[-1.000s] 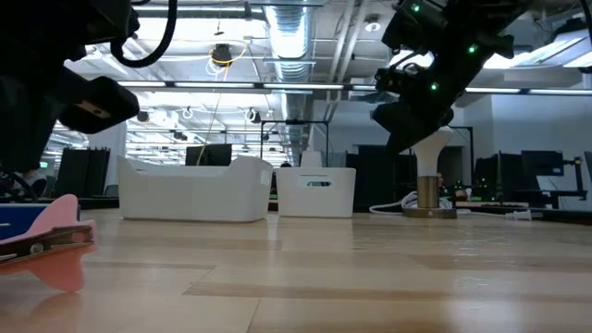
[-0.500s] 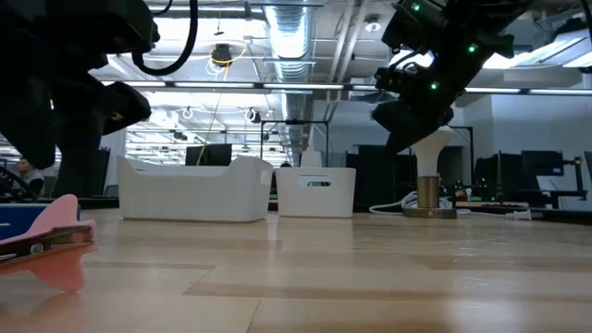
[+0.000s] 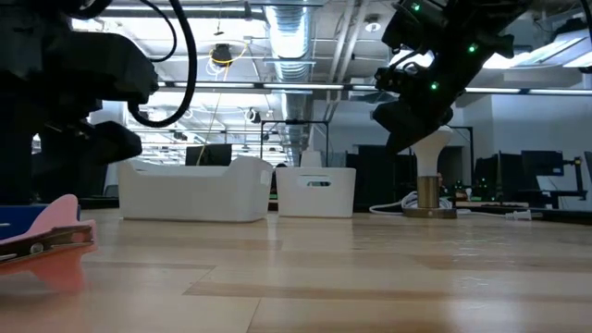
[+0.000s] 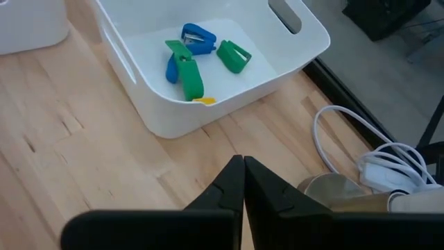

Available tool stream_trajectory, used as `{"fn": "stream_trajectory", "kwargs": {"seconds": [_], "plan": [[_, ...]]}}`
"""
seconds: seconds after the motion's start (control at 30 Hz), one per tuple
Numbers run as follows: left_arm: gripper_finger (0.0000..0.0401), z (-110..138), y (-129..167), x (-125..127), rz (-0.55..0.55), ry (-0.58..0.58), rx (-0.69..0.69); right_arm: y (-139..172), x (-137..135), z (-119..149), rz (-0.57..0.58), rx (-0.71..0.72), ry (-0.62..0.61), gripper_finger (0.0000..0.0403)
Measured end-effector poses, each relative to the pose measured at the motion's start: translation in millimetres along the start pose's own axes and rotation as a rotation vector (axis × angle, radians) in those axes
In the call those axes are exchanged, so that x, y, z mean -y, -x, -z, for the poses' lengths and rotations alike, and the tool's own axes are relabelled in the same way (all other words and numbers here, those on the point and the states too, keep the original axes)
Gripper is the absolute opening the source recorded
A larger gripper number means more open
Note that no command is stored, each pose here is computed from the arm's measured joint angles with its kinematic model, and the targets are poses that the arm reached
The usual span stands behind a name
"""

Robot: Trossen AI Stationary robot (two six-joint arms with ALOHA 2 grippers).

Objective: Pick and place Stapler, Stapler remover, tape
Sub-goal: Put the dark blue tape into the black transparent bin

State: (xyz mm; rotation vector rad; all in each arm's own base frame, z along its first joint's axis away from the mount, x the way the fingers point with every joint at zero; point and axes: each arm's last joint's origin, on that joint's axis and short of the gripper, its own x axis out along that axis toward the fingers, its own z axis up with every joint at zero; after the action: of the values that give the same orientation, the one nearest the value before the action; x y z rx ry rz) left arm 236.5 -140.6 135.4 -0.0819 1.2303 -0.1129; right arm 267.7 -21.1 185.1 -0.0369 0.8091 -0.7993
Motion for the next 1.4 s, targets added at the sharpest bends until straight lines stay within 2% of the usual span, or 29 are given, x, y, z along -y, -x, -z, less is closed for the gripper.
{"fn": "stream_trajectory", "kwargs": {"seconds": [0.17,0.47,0.77,0.97,1.1,1.23,1.4], "plan": [[0.0131,-1,2,0,0.007,0.000,0.010,0,0,0,-0.001,0.001,-0.001,0.0001],[0.0015,-2,6,1,0.013,-0.007,0.027,0,0,0,-0.001,0.002,-0.002,0.0001],[0.0010,-7,18,-9,-0.061,-0.074,0.096,0,0,0,-0.001,0.003,-0.003,0.0001],[0.0010,-17,55,-23,-0.101,-0.101,0.251,0,0,0,-0.001,0.004,-0.003,0.0001],[0.0010,-19,85,-37,-0.224,-0.131,0.397,1,-2,0,-0.006,0.009,0.009,0.0001],[0.0010,-4,101,-61,-0.419,-0.077,0.517,7,-4,-5,-0.027,0.055,0.021,0.0001],[0.0010,22,99,-90,-0.458,0.008,0.732,24,-13,-17,-0.097,0.199,0.055,0.0001]]}}
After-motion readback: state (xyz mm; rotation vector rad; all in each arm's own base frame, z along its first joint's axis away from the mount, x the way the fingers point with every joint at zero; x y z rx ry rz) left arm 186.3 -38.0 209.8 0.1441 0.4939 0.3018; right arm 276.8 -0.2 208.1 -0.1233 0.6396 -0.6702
